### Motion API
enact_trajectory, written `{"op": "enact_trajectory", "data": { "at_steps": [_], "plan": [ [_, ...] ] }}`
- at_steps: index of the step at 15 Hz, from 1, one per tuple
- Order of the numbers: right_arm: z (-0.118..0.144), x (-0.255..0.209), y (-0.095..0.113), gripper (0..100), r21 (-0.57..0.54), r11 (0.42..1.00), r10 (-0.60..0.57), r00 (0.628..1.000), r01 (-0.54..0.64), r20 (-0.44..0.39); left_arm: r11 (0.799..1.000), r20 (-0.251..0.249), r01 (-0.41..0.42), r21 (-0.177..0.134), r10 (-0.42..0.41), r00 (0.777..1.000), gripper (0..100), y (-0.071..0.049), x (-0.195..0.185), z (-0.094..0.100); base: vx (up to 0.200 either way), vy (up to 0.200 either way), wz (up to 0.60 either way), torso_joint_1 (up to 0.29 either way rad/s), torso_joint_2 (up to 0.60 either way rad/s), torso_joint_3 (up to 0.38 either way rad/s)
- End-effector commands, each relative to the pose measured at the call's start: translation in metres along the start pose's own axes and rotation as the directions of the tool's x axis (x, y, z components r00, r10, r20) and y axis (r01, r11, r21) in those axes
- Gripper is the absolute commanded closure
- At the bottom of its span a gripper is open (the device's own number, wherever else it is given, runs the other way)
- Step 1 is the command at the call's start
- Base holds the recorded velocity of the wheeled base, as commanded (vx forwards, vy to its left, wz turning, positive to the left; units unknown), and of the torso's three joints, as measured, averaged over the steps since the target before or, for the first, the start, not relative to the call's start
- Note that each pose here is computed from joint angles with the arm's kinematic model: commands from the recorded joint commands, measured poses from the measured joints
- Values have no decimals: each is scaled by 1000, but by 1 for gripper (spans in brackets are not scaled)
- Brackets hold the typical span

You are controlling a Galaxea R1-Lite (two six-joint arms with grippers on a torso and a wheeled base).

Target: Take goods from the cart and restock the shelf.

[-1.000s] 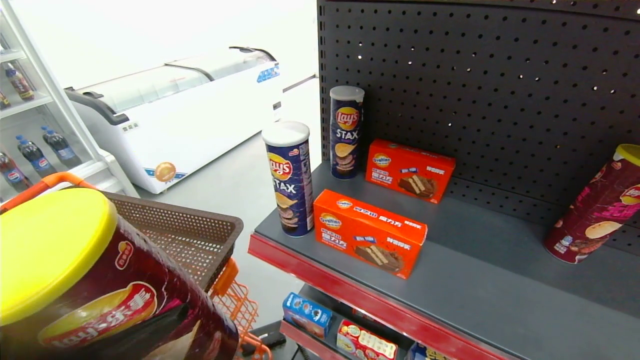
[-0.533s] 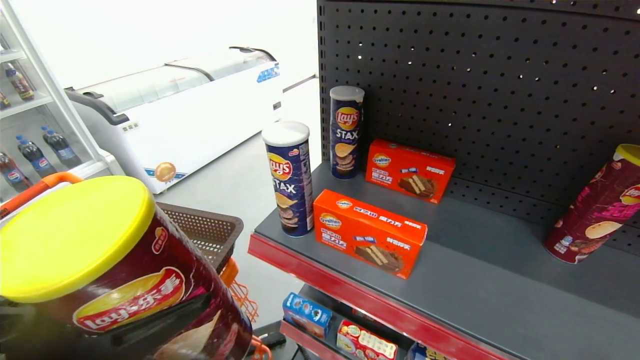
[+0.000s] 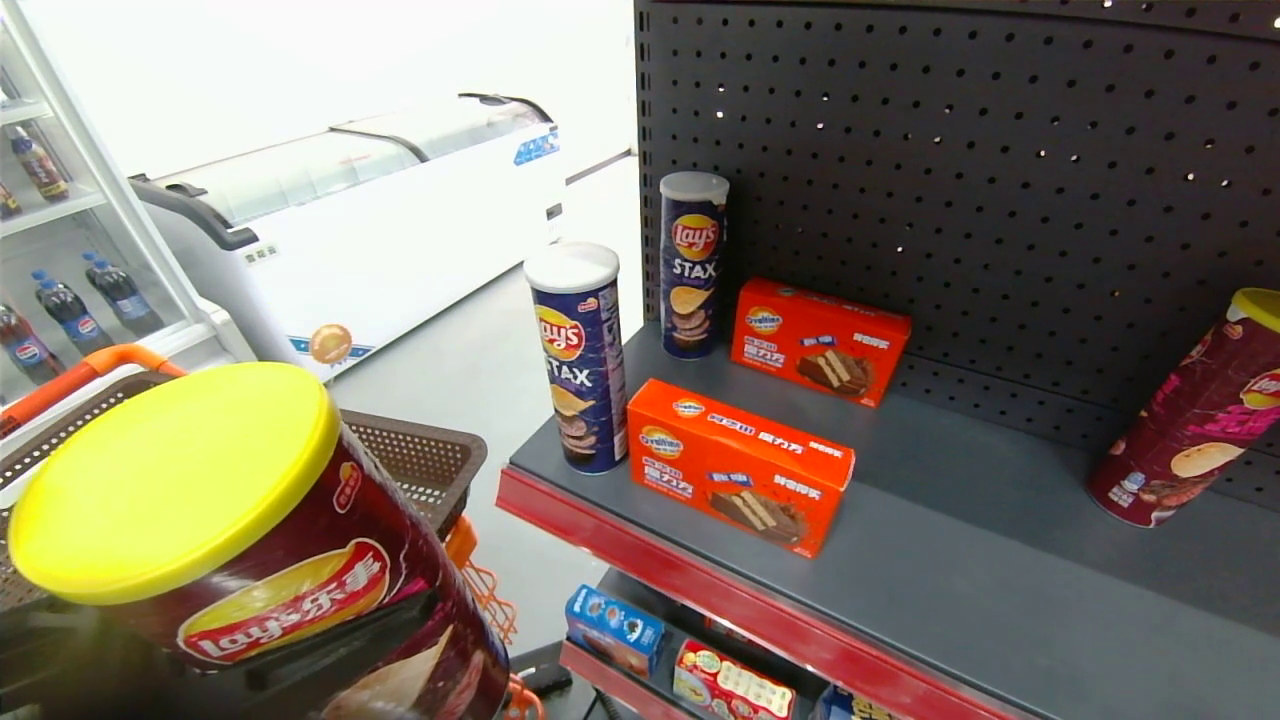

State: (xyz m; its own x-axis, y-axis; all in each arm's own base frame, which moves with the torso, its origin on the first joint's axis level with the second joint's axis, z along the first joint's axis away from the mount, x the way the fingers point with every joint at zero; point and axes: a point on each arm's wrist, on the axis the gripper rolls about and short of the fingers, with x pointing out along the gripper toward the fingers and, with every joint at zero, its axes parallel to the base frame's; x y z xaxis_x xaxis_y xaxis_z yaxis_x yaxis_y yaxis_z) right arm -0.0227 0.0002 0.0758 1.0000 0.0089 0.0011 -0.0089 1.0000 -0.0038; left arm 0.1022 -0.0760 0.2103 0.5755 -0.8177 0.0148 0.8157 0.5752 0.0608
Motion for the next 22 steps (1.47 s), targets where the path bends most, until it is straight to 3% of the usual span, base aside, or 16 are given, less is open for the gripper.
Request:
{"op": "enact_trajectory", "data": {
  "at_steps": [1, 7, 11, 22],
  "plan": [
    [0, 0, 0, 0, -1, 1000, 0, 1000, 0, -1, 1000, -8, -3, -4, 3, 1000, 100, 1, 1, -1, 0, 0, 0, 0, 0, 0],
    [0, 0, 0, 0, -1, 1000, 0, 1000, 0, -1, 1000, -29, 4, -19, -5, 1000, 100, 3, 7, -4, 0, 0, 0, 0, 0, 0],
    [0, 0, 0, 0, -1, 1000, 0, 1000, 0, -1, 1000, -12, 3, -14, -4, 1000, 100, 5, 13, -4, 0, 0, 0, 0, 0, 0],
    [0, 0, 0, 0, -2, 1000, 0, 1000, 0, -1, 1000, -21, 7, -24, -7, 1000, 100, 6, 15, -6, 0, 0, 0, 0, 0, 0]
  ]
}}
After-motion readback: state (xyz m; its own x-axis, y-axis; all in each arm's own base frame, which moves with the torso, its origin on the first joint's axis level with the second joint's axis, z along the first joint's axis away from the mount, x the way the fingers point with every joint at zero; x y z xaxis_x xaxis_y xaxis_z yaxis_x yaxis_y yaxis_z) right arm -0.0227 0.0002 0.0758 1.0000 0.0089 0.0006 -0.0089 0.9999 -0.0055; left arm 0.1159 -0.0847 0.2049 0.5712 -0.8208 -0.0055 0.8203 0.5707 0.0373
